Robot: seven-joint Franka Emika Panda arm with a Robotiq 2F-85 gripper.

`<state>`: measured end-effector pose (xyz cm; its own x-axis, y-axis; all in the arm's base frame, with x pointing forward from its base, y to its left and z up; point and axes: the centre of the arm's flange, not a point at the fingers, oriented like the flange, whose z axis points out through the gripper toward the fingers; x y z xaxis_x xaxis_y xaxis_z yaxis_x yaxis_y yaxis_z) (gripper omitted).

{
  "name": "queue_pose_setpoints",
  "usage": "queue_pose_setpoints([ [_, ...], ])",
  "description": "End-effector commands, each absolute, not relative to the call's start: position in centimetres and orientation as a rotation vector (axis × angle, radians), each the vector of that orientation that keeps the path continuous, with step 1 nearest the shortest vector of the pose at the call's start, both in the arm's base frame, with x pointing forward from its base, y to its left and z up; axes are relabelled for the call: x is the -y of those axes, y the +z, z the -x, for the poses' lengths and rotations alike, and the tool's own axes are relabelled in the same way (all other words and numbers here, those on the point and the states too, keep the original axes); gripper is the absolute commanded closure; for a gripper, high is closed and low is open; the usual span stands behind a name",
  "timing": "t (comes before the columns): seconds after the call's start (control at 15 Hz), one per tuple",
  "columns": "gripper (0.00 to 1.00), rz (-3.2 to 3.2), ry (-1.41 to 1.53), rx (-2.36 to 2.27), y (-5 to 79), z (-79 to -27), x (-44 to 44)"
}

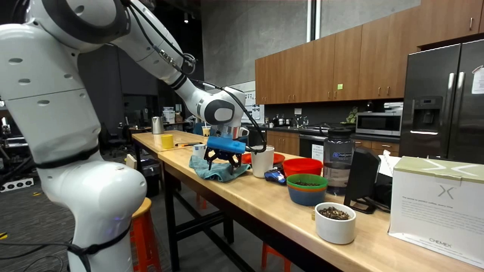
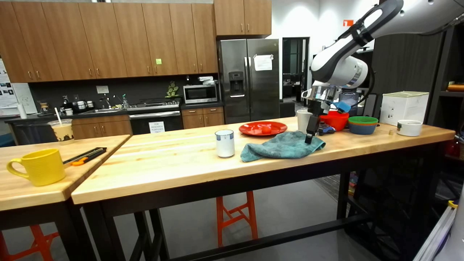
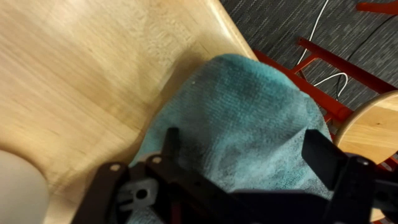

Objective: Unfold the light blue towel.

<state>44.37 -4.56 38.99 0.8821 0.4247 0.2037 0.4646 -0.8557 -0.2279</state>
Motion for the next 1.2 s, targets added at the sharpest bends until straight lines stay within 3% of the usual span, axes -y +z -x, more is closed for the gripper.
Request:
queue_pose_setpoints([
  [0.0, 0.27, 2.784, -0.223, 0.703, 38.3, -44.4, 4.8],
  [0.13, 0.31, 2.791, -0.231, 0.704, 38.3, -44.5, 5.0],
  [0.73, 0.99, 2.874, -0.321, 0.713, 41.4, -44.4, 7.4],
  [1.13, 0.98, 3.022, -0.431, 0.602, 46.4, -41.9, 12.8],
])
